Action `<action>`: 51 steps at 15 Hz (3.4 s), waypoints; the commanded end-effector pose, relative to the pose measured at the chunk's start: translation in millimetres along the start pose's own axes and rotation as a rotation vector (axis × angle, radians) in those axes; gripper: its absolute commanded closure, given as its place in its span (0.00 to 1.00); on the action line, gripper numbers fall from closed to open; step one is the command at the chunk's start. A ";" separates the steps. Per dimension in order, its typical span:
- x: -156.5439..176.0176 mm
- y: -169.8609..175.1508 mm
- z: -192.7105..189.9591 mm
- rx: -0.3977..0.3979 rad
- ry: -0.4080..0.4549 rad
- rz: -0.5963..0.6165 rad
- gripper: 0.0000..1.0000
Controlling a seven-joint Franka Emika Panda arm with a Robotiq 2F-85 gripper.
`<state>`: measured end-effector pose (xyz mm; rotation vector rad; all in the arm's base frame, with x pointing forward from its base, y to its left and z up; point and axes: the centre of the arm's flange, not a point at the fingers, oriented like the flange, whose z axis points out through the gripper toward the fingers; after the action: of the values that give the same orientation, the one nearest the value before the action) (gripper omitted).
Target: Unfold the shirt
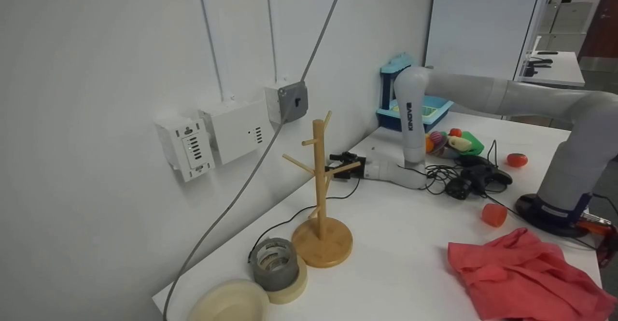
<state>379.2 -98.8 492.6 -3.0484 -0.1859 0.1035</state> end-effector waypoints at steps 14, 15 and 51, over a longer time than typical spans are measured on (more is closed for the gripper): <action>122.3 -56.6 0.7 -0.168 0.051 0.023 0.00; 128.0 -58.0 15.4 -0.196 0.072 0.044 0.00; 119.8 22.5 340.8 -0.040 -0.203 0.179 0.00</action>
<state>464.2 -65.9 171.1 -3.1188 0.0709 0.4194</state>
